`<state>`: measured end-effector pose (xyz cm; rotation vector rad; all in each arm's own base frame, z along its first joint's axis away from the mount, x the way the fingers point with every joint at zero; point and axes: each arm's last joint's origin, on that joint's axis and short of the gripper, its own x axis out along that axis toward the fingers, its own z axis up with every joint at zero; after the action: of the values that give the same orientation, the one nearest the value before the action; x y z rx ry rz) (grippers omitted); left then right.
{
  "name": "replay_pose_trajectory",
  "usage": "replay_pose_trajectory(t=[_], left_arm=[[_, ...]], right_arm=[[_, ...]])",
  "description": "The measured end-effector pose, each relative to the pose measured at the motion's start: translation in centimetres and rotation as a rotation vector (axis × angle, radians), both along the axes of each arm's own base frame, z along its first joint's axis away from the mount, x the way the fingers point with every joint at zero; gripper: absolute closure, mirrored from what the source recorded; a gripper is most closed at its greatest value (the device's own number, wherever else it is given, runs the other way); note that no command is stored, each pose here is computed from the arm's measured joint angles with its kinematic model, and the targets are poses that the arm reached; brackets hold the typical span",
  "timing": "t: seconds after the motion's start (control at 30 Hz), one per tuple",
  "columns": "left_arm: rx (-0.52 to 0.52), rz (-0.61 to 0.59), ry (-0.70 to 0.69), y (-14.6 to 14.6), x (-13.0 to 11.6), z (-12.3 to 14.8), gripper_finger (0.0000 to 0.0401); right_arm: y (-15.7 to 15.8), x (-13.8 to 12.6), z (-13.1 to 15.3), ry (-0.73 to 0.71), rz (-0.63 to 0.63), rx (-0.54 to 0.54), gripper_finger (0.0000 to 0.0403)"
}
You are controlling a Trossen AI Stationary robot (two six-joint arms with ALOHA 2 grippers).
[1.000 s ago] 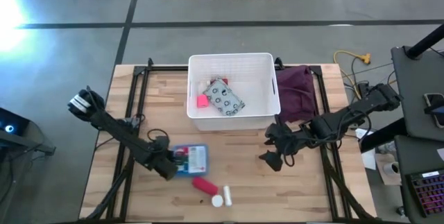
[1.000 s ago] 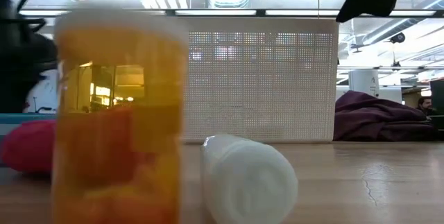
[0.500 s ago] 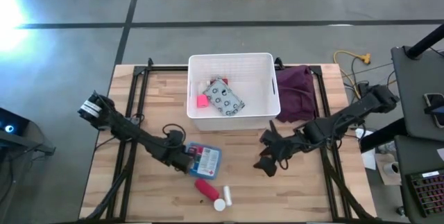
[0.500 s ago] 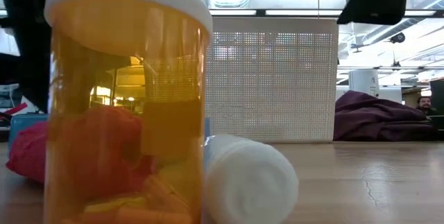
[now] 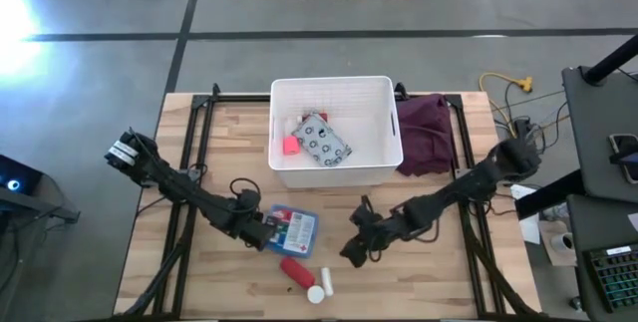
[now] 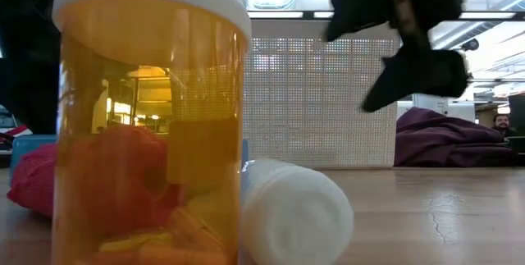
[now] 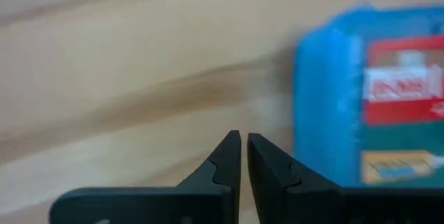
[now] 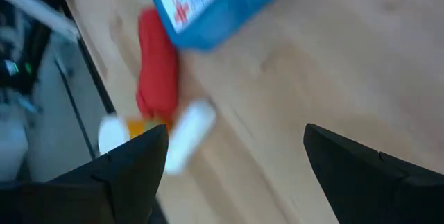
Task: Pick & place medical supplies in basket/bin
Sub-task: Put the blue first aid kit into the white bin
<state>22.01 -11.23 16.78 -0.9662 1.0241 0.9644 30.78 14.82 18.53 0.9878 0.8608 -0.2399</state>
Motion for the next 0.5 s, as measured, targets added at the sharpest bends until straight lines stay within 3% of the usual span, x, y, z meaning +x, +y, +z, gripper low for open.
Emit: replay_pose_trajectory(t=[0.3,0.5], left_arm=[[-0.081,0.023,-0.191,-0.4,0.8,-1.5,0.0393],[-0.123,0.056,-0.247,-0.2,0.5,-2.7,0.0393]], right_arm=[[0.8,2.8,-3.1,-0.139,-0.116,0.051,0.0078],[0.8,3.7,-4.9,-0.132,-0.173,0.102,0.0078]])
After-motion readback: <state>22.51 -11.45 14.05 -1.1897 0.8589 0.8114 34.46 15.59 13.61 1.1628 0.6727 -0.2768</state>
